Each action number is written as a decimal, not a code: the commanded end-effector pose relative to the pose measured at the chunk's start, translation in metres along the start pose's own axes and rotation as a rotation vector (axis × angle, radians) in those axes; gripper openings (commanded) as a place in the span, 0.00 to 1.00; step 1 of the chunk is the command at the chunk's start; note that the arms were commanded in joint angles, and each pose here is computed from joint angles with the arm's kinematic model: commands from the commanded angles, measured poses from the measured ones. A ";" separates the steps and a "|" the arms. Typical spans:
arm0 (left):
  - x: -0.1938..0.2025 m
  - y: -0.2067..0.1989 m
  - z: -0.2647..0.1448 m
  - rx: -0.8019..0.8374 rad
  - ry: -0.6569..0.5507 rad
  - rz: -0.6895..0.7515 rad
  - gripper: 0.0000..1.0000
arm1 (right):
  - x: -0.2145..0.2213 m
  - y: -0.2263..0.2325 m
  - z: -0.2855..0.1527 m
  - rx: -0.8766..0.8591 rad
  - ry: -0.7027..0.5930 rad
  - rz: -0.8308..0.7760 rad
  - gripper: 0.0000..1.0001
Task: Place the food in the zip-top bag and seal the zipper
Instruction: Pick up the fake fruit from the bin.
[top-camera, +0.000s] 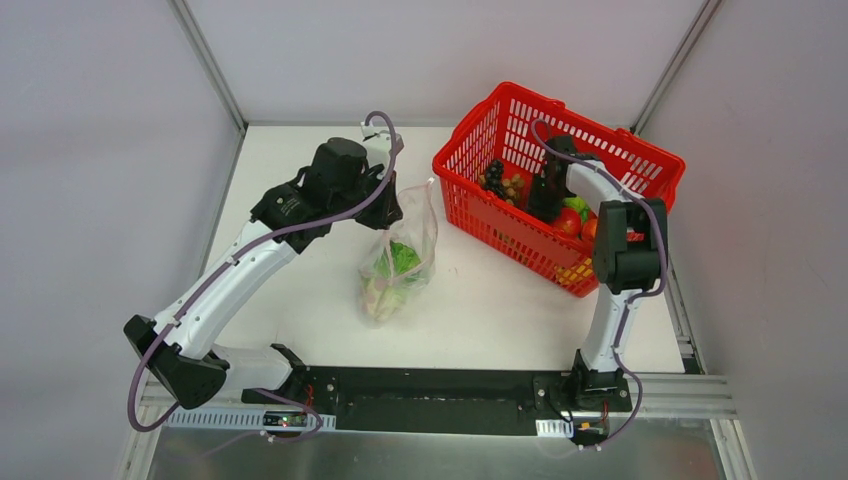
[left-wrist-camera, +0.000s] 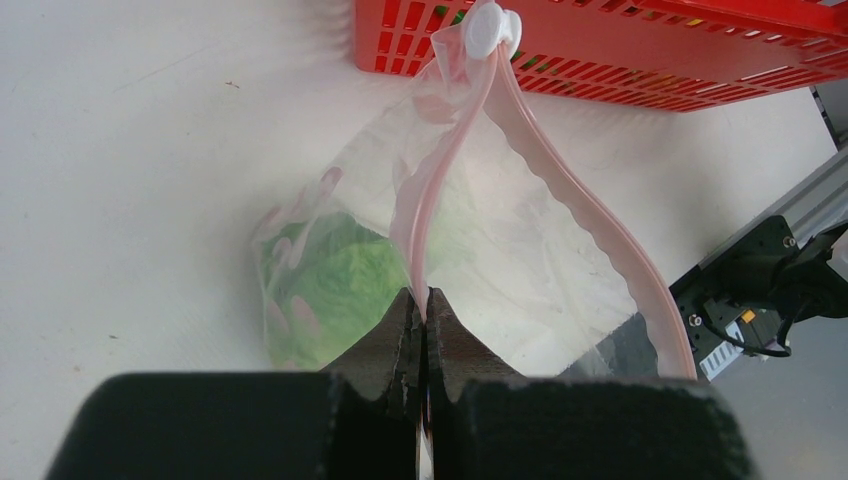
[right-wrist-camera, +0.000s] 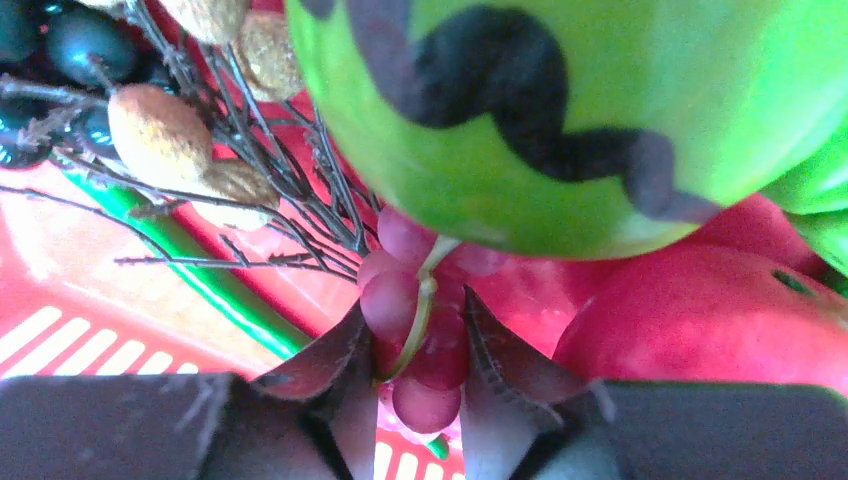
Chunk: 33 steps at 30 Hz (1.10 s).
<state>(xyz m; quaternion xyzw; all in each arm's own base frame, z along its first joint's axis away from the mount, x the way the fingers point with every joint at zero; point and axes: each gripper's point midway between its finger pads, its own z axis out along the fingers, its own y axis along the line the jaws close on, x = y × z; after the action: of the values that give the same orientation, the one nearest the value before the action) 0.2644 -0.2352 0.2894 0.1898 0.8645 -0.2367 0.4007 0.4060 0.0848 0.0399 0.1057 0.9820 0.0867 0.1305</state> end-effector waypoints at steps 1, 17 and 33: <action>-0.012 -0.001 -0.012 0.014 -0.062 -0.014 0.00 | -0.017 0.015 -0.039 -0.055 -0.137 -0.019 0.20; -0.010 0.005 -0.014 -0.017 -0.075 -0.025 0.00 | -0.034 0.061 -0.182 -0.411 -0.656 0.025 0.00; -0.022 -0.010 -0.025 0.062 -0.126 -0.040 0.00 | -0.006 0.138 -0.368 -0.996 -0.873 -0.080 0.00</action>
<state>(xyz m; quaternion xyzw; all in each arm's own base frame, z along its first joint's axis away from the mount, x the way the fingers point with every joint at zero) 0.2593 -0.2285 0.2970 0.1780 0.8580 -0.2449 0.4149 0.3677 0.1313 0.3369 0.0963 0.7611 0.3624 0.5293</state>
